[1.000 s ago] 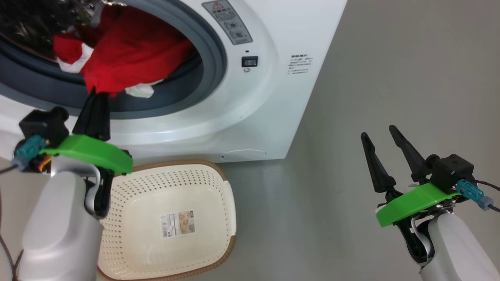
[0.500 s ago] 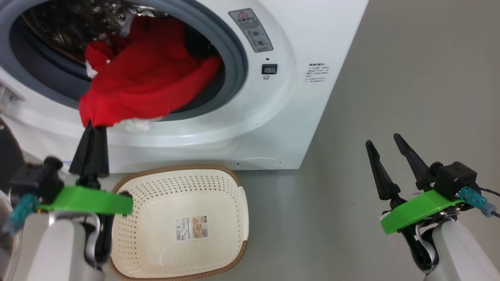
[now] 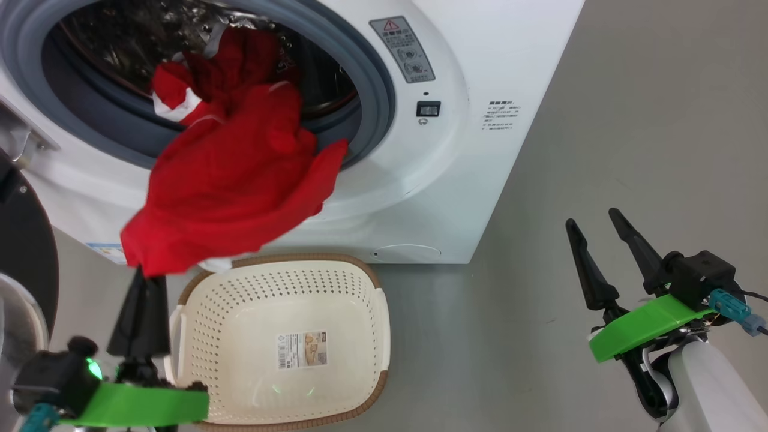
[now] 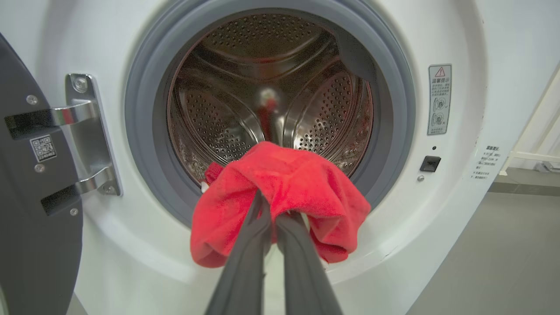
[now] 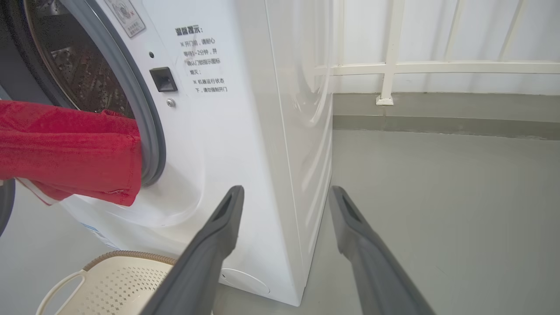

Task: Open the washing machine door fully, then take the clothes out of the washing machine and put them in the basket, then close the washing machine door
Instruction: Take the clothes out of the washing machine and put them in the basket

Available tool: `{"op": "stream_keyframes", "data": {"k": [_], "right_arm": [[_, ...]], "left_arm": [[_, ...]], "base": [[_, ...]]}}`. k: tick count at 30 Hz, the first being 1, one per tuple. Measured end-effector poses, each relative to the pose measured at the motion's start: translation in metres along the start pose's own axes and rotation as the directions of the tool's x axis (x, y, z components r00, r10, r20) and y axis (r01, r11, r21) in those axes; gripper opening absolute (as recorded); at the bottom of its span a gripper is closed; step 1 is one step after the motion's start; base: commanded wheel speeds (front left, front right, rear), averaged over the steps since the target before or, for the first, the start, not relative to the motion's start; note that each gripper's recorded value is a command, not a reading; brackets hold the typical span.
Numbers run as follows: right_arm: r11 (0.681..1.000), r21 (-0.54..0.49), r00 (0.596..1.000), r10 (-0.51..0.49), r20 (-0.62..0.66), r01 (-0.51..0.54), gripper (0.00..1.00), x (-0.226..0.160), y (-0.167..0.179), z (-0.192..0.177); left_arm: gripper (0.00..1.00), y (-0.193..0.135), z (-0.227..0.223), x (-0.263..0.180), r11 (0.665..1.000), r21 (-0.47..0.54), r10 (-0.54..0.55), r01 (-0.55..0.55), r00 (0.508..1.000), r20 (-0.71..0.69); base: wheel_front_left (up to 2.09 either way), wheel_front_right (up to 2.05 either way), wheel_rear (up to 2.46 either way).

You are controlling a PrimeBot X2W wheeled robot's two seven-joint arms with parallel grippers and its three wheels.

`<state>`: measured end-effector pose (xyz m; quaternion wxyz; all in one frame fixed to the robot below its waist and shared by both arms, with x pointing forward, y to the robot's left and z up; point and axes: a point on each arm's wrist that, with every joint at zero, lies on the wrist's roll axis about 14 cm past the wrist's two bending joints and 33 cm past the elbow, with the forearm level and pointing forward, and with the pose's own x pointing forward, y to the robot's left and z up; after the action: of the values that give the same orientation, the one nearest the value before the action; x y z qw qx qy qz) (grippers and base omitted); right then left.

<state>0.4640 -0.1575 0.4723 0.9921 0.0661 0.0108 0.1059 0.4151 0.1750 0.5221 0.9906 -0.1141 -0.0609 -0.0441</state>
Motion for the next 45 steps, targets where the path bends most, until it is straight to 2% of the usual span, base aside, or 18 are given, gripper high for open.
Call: {"op": "stream_keyframes", "data": {"k": [8,13,19,29,42,43,45], "right_arm": [[1.000,0.001,1.000,-0.004,-0.019,0.004,1.00,-0.002,-0.002,-0.007],[1.000,0.001,0.999,-0.020,-0.031,0.020,1.00,-0.005,-0.008,-0.011],[0.999,0.003,0.998,-0.034,-0.051,0.035,1.00,-0.006,-0.013,-0.020],[0.999,0.002,0.997,-0.051,-0.055,0.051,1.00,0.006,-0.023,-0.026],[0.996,0.006,0.992,-0.086,-0.091,0.087,1.00,0.012,-0.037,-0.046],[0.996,0.005,0.992,-0.088,-0.092,0.088,1.00,0.013,-0.038,-0.047],[0.996,0.003,0.992,-0.089,-0.086,0.090,1.00,0.018,-0.040,-0.046]], "left_arm": [[0.00,0.007,-0.071,-0.021,0.998,-0.034,0.041,-0.050,0.974,-0.224],[0.00,0.003,-0.129,-0.039,0.998,-0.048,0.026,-0.049,0.918,-0.396],[0.00,-0.002,-0.179,-0.039,0.999,-0.048,-0.007,-0.023,0.844,-0.536],[0.00,0.002,-0.222,-0.020,1.000,-0.024,-0.002,-0.017,0.763,-0.646],[0.00,-0.010,-0.280,-0.031,0.998,-0.016,-0.044,0.053,0.598,-0.801],[0.21,-0.011,-0.283,-0.031,0.998,-0.017,-0.045,0.054,0.589,-0.807],[0.73,-0.010,-0.289,-0.030,0.999,-0.017,-0.042,0.049,0.570,-0.820]], "base": [[0.00,0.00,0.00],[0.00,0.00,0.00],[0.00,0.00,0.00],[0.00,0.00,0.00],[0.00,0.00,0.00],[0.00,0.00,0.00],[0.00,0.00,0.00]]}}
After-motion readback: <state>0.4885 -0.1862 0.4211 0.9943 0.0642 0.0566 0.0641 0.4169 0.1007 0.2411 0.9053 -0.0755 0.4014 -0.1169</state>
